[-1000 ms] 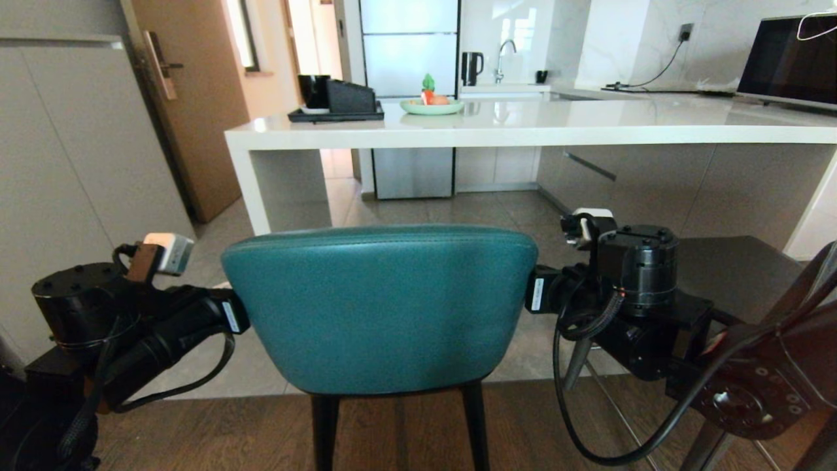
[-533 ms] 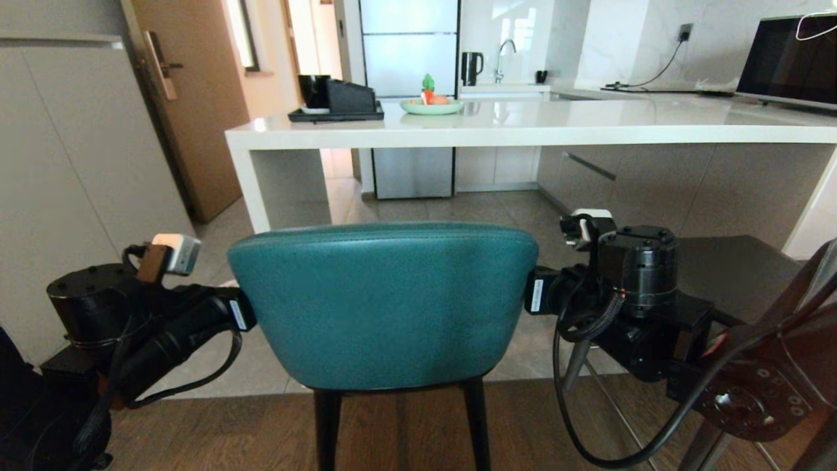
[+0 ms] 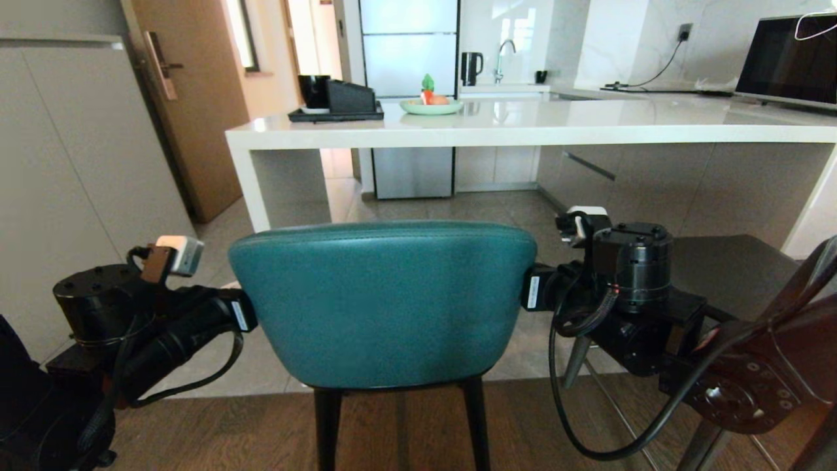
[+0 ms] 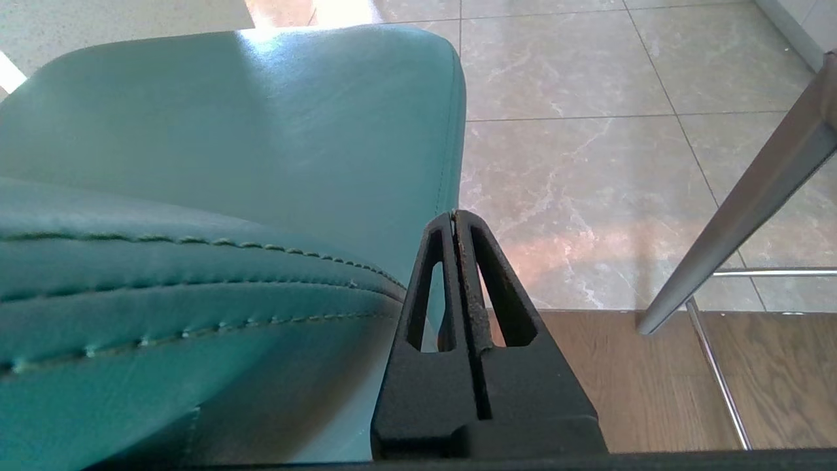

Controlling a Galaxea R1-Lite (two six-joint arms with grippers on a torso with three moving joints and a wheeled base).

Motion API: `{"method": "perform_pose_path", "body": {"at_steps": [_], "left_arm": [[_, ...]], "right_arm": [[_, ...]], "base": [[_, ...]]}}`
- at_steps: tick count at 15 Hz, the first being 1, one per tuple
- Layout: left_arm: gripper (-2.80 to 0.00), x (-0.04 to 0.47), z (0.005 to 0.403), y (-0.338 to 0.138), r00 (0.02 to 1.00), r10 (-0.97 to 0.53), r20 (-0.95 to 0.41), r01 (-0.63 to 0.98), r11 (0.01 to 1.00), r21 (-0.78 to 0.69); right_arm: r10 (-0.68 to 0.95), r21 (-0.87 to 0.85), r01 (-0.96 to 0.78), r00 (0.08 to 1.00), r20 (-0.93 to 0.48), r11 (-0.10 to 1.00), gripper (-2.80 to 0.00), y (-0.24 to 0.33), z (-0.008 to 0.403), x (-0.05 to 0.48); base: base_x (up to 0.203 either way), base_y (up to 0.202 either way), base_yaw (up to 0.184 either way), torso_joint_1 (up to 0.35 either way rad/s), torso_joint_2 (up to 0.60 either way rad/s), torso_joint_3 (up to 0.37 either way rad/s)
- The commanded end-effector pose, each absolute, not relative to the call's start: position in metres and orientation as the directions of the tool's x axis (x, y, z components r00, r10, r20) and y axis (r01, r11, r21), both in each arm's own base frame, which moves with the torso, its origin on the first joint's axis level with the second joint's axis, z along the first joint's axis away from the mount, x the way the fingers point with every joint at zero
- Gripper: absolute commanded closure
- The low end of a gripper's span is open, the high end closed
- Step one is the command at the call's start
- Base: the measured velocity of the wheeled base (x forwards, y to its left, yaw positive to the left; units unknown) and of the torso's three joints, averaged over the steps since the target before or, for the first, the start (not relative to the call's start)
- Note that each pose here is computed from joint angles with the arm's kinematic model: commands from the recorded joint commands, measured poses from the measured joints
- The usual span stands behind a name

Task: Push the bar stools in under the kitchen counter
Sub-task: Push the blue chair back under the dining table

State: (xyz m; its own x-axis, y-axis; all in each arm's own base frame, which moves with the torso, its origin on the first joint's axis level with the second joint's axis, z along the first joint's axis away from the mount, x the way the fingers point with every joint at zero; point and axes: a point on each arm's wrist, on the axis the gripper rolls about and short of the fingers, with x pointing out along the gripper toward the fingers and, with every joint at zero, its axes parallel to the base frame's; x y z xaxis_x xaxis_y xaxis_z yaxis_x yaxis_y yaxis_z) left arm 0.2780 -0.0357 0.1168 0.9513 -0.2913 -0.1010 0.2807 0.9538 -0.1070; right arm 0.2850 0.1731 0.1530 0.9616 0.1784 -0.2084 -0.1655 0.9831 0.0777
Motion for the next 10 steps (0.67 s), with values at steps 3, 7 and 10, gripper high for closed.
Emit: {"method": "perform_pose_path", "body": {"at_steps": [3,7,10], "left_arm": [[0.00,0.2797,0.1142,-0.0360,0.950,-0.293,-0.105,0.282,0.953,-0.108],[0.00,0.2803,0.1130,-0.0357,0.951,-0.291,-0.108,0.280,0.954,-0.108],[0.00,0.2801,0.1135,-0.0361,0.950,-0.293,-0.107,0.281,0.953,-0.108]], "right_arm": [[0.176,0.077,-0.163,0.961,-0.212,0.984,0.00,0.1743,0.1502,0.2870],[0.175,0.076,-0.163,0.961,-0.215,0.984,0.00,0.1747,0.1489,0.2876],[0.176,0.076,-0.163,0.961,-0.214,0.984,0.00,0.1747,0.1490,0.2876]], "base": [[0.030,0.000,0.000,-0.002,0.00,0.002],[0.177,0.000,0.003,0.002,0.00,0.005],[0.183,0.000,0.004,0.003,0.00,0.004]]}}
